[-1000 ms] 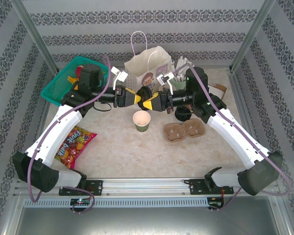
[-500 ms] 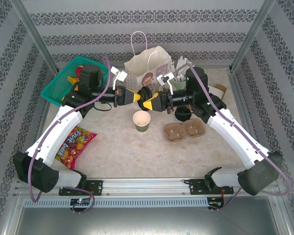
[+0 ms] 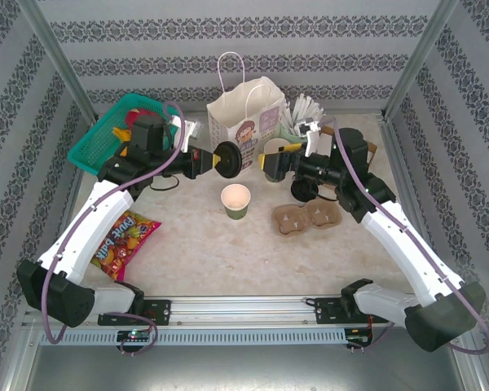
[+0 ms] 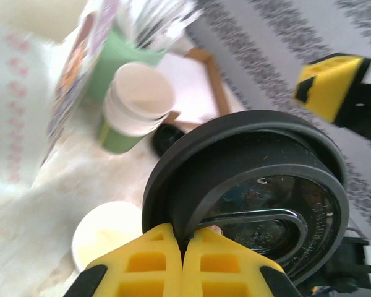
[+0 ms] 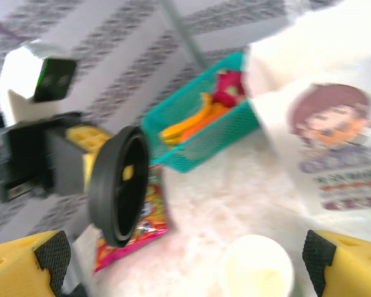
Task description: Pack the takeout coffee
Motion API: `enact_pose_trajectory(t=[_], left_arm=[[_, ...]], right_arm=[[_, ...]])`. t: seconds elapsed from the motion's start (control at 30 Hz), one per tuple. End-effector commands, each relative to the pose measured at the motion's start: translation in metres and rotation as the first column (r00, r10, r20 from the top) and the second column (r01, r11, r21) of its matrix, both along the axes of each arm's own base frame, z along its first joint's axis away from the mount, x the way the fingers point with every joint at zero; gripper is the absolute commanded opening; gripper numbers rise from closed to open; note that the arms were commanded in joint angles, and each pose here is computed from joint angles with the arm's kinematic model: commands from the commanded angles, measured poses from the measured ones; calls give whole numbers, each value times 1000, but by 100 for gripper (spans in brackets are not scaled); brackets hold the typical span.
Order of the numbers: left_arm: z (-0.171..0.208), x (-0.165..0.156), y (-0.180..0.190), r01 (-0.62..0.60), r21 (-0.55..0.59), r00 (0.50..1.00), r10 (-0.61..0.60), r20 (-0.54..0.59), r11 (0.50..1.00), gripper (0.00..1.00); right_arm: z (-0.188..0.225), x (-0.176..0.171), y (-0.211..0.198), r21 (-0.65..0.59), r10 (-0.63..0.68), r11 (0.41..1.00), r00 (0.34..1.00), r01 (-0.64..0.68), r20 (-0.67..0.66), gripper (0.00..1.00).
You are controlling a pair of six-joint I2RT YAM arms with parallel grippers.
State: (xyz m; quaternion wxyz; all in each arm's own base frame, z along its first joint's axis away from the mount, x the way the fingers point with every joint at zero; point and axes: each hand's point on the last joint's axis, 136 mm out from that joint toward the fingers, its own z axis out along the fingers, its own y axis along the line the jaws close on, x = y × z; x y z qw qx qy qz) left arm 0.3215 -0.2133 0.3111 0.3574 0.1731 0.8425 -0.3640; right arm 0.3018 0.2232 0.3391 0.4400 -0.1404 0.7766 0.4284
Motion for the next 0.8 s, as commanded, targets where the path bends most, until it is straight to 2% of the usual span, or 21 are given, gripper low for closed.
enact_pose_trajectory(t=[0.0, 0.2, 0.33, 0.47, 0.57, 0.77], left_arm=[[-40, -8, 24, -90, 170, 985, 113, -134, 981, 0], [-83, -28, 34, -91, 324, 934, 193, -300, 942, 0], [-96, -31, 33, -101, 388, 910, 243, -335, 916, 0], [-108, -26, 20, -99, 372, 875, 259, -410, 923, 0], [-119, -21, 18, -101, 404, 840, 295, -455, 909, 0], [-126, -12, 8, -79, 420, 817, 300, -492, 904, 0]], right_arm=[[-43, 24, -30, -67, -284, 958, 954, 279, -96, 98], [-104, 22, -24, -113, -415, 910, 882, 400, -224, 98], [-139, 21, -13, -117, -429, 902, 829, 416, -358, 98], [-150, 26, -3, -65, -421, 900, 821, 431, -386, 98], [-154, 30, 4, -8, -401, 899, 815, 438, -419, 98], [-172, 34, 30, 55, -291, 918, 759, 394, -583, 98]])
